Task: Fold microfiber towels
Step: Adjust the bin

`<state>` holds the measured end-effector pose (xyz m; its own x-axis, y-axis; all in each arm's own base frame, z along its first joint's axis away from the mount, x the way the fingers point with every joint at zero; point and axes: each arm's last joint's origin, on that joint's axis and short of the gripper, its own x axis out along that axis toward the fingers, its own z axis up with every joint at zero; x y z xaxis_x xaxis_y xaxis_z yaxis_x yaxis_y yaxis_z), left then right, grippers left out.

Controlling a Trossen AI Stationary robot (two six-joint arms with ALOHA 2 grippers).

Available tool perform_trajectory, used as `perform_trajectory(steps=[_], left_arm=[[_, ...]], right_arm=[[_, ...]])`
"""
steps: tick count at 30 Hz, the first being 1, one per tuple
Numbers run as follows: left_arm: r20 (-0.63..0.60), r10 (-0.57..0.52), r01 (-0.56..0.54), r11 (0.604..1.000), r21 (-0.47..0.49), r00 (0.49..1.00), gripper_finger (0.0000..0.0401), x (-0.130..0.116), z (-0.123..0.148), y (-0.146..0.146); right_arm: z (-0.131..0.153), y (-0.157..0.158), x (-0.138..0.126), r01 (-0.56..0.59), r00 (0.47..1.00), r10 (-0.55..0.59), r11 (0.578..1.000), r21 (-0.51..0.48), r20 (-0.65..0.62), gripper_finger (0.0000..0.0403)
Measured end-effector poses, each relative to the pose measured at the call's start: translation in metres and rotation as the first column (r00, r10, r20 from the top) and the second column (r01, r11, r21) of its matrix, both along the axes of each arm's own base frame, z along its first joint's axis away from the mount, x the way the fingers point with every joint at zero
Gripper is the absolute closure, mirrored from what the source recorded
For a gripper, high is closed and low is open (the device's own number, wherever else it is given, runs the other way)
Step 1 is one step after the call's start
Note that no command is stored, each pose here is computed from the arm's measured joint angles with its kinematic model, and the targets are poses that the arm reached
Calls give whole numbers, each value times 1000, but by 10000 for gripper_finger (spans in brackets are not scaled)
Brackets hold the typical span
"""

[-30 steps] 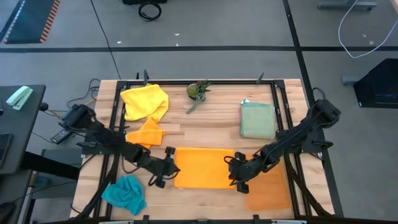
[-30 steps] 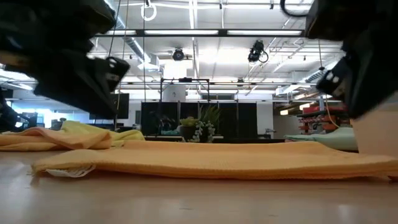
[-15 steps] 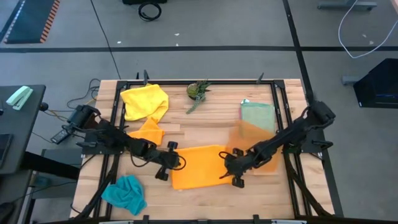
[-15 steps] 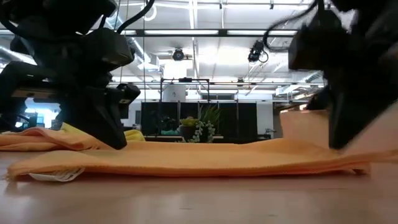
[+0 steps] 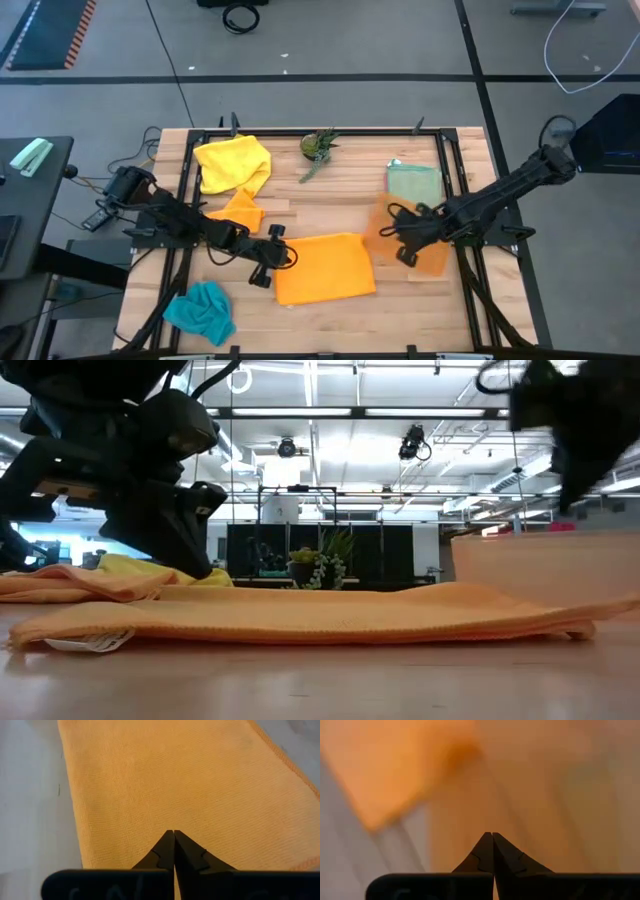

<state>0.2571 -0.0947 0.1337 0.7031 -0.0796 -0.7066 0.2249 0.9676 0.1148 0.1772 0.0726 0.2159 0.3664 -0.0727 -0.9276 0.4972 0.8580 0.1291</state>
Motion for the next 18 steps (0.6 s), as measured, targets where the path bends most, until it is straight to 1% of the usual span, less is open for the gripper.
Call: perform_trajectory(steps=[3,8,11,13,15,16,18], left_arm=[[1,6,-6,1000,-8,1000,396,0,0,0],[1,9,-9,1000,-10,1000,390,0,0,0],[1,8,-8,1000,-8,1000,394,0,0,0],[1,5,-5,1000,-8,1000,396,0,0,-1],[1,4,-4,1000,-8,1000,394,0,0,-1],[1,3,-3,1000,-7,1000,392,0,0,-1],[2,-2,2,1000,-2,1000,390,0,0,-1]], right_arm=[[-7,4,-12,76,985,-66,995,61,-160,400],[-25,35,-9,126,951,-61,971,202,-302,400],[-38,59,-6,157,933,-42,942,298,-358,401],[-44,78,-1,159,936,-12,907,390,-353,401],[-40,93,7,149,948,5,878,455,-318,401],[-34,99,12,139,956,8,868,477,-293,401],[-21,104,22,117,972,-2,872,476,-236,401]])
